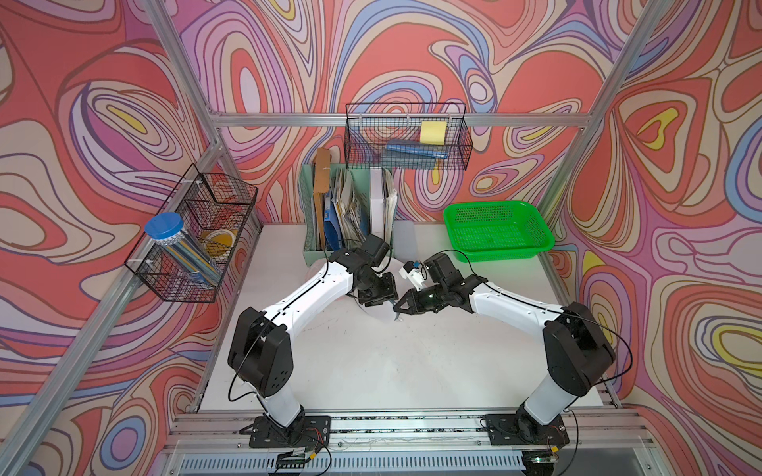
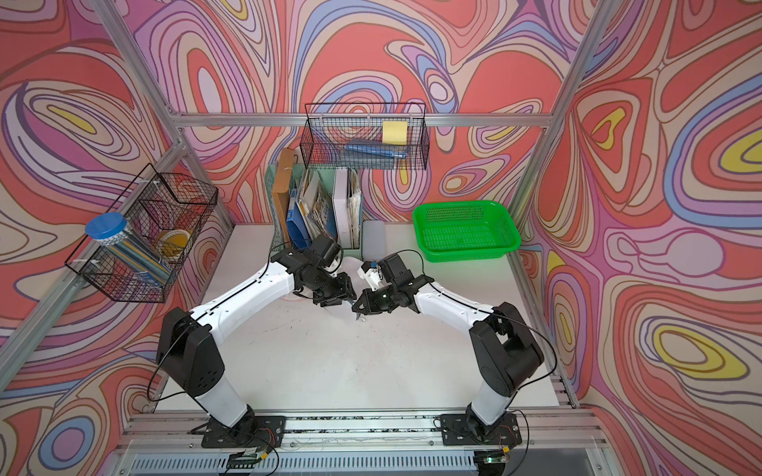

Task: Turn the laundry bag inside out
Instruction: Zip the zipper on the laundry bag.

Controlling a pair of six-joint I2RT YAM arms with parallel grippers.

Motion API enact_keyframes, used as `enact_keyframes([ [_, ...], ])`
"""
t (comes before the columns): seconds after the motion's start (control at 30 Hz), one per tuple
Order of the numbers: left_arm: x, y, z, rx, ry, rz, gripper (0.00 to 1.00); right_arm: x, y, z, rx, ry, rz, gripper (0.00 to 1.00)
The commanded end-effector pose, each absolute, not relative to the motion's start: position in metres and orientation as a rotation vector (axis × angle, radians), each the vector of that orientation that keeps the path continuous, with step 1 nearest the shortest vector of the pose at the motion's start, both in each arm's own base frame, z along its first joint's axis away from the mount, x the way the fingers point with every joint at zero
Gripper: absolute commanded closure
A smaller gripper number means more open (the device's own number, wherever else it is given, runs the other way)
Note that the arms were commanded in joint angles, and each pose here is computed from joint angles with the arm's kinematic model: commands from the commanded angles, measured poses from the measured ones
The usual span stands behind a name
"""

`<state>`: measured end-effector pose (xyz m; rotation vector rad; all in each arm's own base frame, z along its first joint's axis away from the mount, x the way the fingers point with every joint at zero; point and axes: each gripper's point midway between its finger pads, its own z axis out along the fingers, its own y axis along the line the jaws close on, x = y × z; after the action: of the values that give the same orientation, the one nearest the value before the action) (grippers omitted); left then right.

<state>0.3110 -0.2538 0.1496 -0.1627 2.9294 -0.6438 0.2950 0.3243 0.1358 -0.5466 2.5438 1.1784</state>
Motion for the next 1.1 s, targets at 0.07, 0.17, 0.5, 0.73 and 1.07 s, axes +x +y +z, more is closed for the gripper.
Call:
enact_keyframes([
  [0.07, 0.312, -0.241, 0.135, -0.216, 2.979, -0.515, 0.59, 0.296, 0.327, 0.149, -0.572, 2.506, 1.170, 1.00],
  [0.17, 0.315, -0.239, 0.131, -0.226, 2.974, -0.498, 0.72, 0.296, 0.327, 0.151, -0.575, 2.502, 1.177, 1.00],
  [0.5, 0.348, -0.218, 0.161, -0.415, 2.907, -0.682, 1.00, 0.279, 0.316, 0.133, -0.583, 2.563, 1.161, 1.00],
  [0.73, 0.375, -0.180, 0.175, -0.803, 2.784, -1.069, 1.00, 0.266, 0.302, 0.119, -0.568, 2.606, 1.139, 1.00],
  [1.07, 0.381, -0.151, 0.174, -1.035, 2.621, -1.399, 1.00, 0.266, 0.291, 0.111, -0.590, 2.622, 1.087, 1.00],
])
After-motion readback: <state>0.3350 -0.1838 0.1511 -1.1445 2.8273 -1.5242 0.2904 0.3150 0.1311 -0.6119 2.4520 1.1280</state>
